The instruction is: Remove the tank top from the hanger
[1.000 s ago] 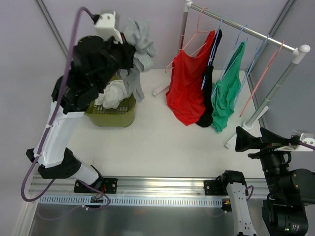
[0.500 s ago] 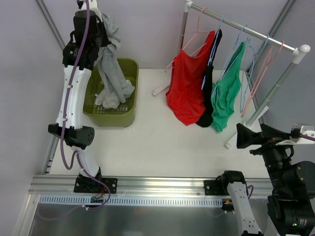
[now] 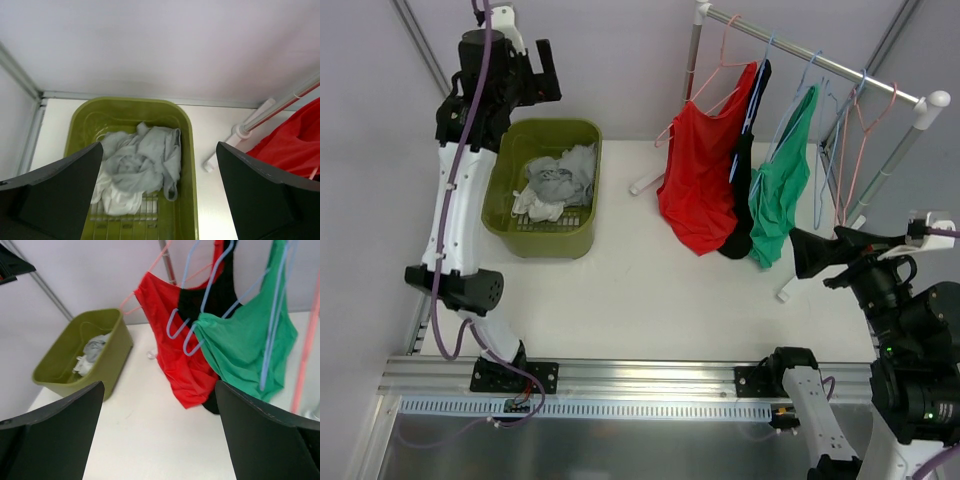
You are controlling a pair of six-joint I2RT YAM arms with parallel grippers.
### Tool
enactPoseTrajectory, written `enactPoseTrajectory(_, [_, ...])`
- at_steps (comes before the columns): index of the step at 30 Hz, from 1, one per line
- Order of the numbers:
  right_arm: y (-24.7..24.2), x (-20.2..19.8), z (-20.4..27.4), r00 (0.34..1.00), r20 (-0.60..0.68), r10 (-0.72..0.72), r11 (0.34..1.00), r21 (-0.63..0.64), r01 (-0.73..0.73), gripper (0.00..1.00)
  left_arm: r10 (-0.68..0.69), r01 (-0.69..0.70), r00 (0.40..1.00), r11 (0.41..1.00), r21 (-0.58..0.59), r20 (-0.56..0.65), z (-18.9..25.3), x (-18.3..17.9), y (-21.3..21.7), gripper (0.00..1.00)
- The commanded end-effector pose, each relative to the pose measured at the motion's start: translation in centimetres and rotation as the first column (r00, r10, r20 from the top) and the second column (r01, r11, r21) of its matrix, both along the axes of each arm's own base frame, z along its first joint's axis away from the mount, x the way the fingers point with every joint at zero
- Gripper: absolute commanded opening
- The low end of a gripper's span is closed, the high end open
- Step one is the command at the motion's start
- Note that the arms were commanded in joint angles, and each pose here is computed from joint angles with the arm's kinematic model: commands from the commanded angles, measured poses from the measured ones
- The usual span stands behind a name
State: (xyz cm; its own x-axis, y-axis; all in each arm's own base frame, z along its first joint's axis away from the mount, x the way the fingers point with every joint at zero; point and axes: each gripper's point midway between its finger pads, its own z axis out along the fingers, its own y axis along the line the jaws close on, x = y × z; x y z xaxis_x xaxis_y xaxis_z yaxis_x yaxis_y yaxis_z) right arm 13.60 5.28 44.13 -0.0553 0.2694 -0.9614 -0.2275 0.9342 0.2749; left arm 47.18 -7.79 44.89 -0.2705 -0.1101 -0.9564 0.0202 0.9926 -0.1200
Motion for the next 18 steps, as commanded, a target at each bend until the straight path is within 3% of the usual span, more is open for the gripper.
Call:
enactPoseTrajectory(1, [2.6, 1.2, 4.9, 0.986, 0.085, 0.142, 0.987, 0.063, -0.148, 0.99, 0.090, -0.087, 0.986, 0.996, -0.025, 0.144, 5.8, -5.5, 2.8, 0.99])
enactPoseTrajectory(4, [4.8, 3.4, 6.5, 0.961, 0.056, 0.269, 0.952, 0.133, -0.275, 1.00, 0.126, -0.118, 0.987, 0.990, -0.076, 0.104, 4.2, -8.3, 3.4, 0.99])
enactPoseTrajectory(6, [6.0, 4.7, 7.8, 0.936, 0.071, 0.344, 0.919, 0.179, -0.351, 0.99, 0.077, -0.076, 0.997, 0.988, -0.131, 0.002, 0.1, -9.3, 2.1, 0.99])
enactPoseTrajectory(7, [6.4, 5.5, 8.1, 0.931, 0.058, 0.361, 0.902, 0.233, -0.364, 0.97, 0.045, -0.043, 0.999, 0.985, -0.166, 0.009, 0.1, -11.5, 1.8, 0.99])
enactPoseTrajectory(8, [6.6, 7.2, 8.3, 0.924, 0.048, 0.378, 0.889, 0.258, -0.377, 0.92, 0.019, -0.033, 0.997, 0.984, -0.177, -0.079, -3.7, -12.0, 1.2, 0.98])
enactPoseTrajectory(9, [6.7, 8.1, 8.4, 0.924, 0.039, 0.379, 0.886, 0.274, -0.375, 0.89, -0.014, -0.004, 0.997, 0.971, -0.238, -0.073, -3.7, -14.0, 0.5, 0.99])
enactPoseTrajectory(10, [6.6, 9.1, 8.6, 0.929, 0.029, 0.369, 0.885, 0.294, -0.361, 0.85, -0.027, -0.013, 0.987, 0.969, -0.247, -0.157, -7.5, -14.6, 0.2, 0.99])
enactPoseTrajectory(14, [5.7, 13.9, 8.6, 0.956, -0.028, 0.291, 0.920, 0.281, -0.272, 0.76, -0.088, 0.025, 0.973, 0.959, -0.283, -0.211, -11.7, -18.4, -0.4, 0.99])
enactPoseTrajectory(18, [3.2, 18.8, 7.1, 0.988, -0.136, 0.079, 0.984, 0.171, -0.055, 0.71, -0.163, 0.128, 0.978, 0.963, -0.239, -0.133, -11.5, -22.5, -0.2, 0.99])
